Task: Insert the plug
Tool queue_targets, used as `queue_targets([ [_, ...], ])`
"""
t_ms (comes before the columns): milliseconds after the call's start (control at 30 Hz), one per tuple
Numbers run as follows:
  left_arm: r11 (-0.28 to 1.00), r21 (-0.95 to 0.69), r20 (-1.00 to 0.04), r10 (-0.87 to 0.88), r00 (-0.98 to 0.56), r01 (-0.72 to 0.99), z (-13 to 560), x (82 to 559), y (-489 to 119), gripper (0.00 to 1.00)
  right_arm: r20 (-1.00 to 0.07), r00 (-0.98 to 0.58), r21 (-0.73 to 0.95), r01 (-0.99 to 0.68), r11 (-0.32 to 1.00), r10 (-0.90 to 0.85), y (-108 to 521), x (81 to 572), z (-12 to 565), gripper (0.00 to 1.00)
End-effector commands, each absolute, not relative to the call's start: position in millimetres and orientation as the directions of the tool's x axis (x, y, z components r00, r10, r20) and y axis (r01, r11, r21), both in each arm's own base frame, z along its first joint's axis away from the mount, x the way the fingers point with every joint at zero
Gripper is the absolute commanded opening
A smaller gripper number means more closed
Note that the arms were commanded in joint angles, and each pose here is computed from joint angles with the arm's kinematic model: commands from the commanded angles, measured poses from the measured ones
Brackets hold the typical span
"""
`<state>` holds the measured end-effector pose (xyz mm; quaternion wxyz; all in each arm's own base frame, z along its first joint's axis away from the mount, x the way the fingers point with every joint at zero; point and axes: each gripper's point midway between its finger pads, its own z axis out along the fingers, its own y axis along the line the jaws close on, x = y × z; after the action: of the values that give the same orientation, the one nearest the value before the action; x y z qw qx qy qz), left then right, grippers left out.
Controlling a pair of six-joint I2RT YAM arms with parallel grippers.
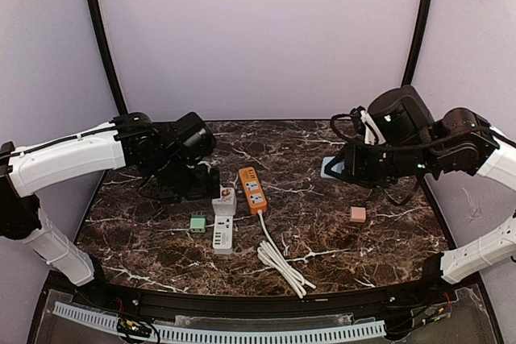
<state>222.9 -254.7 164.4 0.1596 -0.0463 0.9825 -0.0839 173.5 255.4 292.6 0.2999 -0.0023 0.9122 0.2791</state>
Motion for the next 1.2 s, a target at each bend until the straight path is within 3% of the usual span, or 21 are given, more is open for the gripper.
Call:
queue_targets([
  [0,0.995,-0.092,-0.418,-0.064,-0.906,-0.027,191.2,222.1,-216.4,0.99,-0.510,-0.858,0.533,-0.255,0.806,0.065,282.9,168.3,302.5,0.00],
  [400,0.989,0.109,-0.607,0.146,-0.781,0.100,240.5,218.7,-145.6,0.99,-0.408,-0.906,0.554,-0.345,0.758,-0.114,350.2,172.3,293.5,0.00],
  [1167,0.960,0.174,-0.706,0.277,-0.652,0.219,223.6,202.0,-109.1,0.99,-0.200,-0.952,0.498,-0.302,0.813,-0.231,444.5,183.7,222.6,0.00],
])
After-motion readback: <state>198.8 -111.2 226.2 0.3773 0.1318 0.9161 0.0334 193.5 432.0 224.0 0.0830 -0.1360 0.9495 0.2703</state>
